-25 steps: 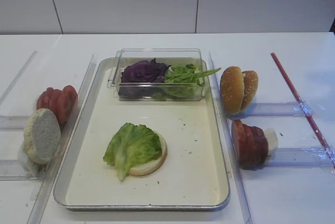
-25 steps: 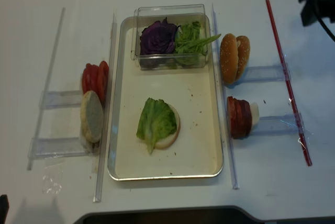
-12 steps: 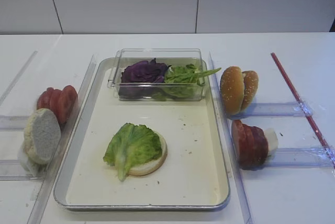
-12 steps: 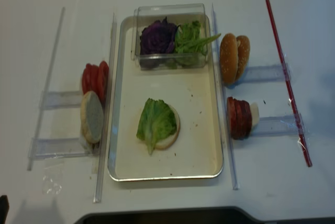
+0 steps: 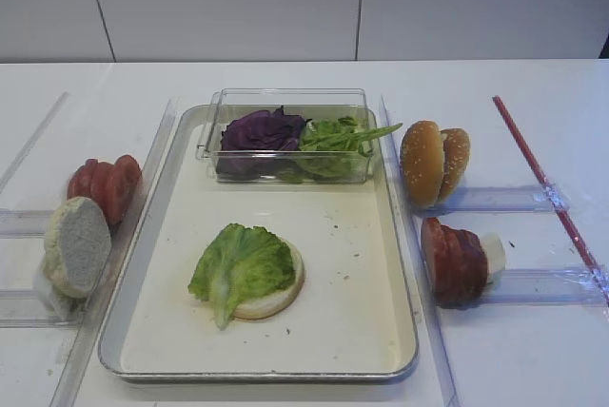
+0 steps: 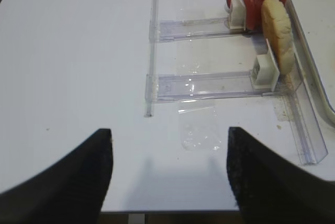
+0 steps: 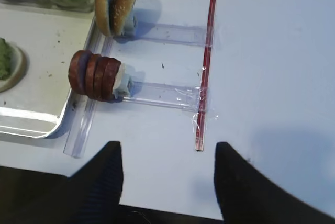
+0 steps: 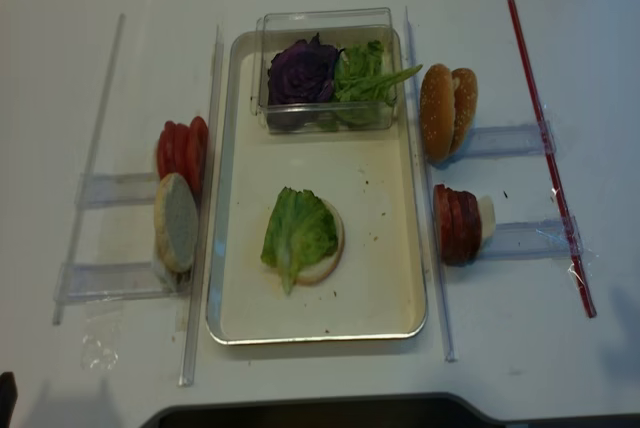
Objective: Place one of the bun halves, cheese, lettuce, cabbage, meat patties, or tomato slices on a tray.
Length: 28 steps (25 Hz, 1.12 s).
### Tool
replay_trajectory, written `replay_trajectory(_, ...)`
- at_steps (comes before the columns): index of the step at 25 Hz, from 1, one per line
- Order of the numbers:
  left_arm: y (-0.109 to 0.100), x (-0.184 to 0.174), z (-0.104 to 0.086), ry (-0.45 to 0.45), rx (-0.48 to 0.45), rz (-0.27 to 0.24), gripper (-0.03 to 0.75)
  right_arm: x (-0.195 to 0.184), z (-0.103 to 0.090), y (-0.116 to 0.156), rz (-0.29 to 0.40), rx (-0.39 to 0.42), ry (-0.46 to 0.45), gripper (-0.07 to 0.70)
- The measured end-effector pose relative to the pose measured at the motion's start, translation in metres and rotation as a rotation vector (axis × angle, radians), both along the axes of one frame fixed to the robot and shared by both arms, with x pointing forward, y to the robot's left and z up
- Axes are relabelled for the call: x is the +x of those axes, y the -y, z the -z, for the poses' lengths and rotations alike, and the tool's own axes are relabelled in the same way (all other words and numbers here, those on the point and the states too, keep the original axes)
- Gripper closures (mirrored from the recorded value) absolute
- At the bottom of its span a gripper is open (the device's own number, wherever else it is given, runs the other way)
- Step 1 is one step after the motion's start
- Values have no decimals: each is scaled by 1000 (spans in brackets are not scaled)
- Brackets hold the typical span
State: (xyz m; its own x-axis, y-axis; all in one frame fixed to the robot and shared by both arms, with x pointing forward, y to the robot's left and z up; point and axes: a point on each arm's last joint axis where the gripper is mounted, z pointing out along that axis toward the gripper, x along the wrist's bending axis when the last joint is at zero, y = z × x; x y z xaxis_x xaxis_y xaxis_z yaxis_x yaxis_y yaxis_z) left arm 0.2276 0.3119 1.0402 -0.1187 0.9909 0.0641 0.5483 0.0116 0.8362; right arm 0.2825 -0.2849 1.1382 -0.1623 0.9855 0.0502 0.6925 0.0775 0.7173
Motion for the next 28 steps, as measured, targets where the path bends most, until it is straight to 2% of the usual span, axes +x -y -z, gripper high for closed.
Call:
replay_trajectory(9, 0, 0, 0, 0, 0, 0, 246, -30, 59, 0, 4, 5, 31, 195)
replay_trajectory(15, 0, 0, 0, 0, 0, 0, 246, -41, 92, 0, 16, 19, 60, 195)
replay_trajectory(22, 0, 0, 0, 0, 0, 0, 246, -53, 96, -1, 17, 37, 153, 195)
replay_trajectory(28, 0, 0, 0, 0, 0, 0, 246, -57, 97, -1, 26, 50, 178, 195)
